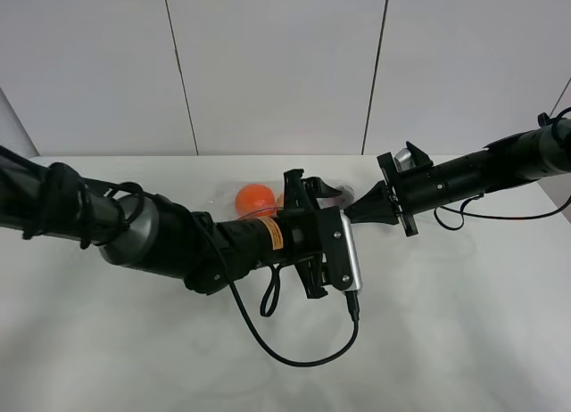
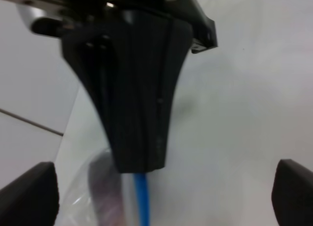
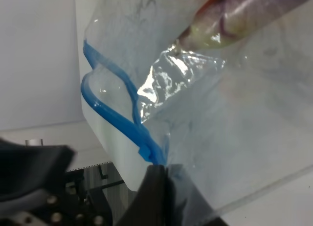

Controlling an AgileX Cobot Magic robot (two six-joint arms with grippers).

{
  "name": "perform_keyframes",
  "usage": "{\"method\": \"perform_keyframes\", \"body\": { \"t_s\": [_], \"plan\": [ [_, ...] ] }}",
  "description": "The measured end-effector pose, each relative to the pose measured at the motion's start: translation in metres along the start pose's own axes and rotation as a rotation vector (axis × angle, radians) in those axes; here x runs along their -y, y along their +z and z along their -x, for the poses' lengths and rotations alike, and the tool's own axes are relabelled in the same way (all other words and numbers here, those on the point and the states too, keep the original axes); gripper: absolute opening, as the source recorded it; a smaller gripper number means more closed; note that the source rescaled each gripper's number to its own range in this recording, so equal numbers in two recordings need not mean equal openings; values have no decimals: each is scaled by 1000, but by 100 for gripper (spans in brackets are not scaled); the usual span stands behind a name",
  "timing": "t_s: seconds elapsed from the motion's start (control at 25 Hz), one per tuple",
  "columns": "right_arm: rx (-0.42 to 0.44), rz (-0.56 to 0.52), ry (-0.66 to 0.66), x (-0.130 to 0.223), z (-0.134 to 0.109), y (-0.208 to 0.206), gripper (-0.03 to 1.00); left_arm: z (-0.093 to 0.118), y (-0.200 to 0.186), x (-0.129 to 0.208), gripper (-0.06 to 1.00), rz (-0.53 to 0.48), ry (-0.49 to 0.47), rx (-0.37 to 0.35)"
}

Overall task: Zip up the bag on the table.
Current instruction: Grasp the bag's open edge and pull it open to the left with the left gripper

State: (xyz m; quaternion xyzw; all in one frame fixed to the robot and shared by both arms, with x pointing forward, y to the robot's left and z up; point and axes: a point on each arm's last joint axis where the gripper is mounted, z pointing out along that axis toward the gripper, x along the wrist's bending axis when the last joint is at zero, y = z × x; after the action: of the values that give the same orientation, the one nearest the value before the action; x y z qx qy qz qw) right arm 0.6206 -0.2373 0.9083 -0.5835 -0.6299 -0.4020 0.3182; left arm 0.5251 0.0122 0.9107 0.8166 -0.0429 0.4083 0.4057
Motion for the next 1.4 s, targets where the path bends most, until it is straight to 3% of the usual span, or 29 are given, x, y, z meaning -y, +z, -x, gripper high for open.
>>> {"method": "perform_keyframes", "body": {
  "t_s": [0.28, 0.4, 0.52, 1.16, 1.4],
  "plan": [
    [0, -1, 6, 0, 0, 0, 0, 9, 8, 14, 66, -27, -27, -47],
    [0, -1, 6, 0, 0, 0, 0, 7, 9, 20, 51, -67, -64, -93],
    [0, -1, 6, 0, 0, 0, 0, 3, 9, 21, 43, -57, -69, -148],
    [0, 1, 6, 0, 0, 0, 0, 0, 8, 24, 34, -85, -118, -196],
    [1, -2, 6, 0, 0, 0, 0, 5, 9, 27, 33, -129, -104, -141]
  ]
}}
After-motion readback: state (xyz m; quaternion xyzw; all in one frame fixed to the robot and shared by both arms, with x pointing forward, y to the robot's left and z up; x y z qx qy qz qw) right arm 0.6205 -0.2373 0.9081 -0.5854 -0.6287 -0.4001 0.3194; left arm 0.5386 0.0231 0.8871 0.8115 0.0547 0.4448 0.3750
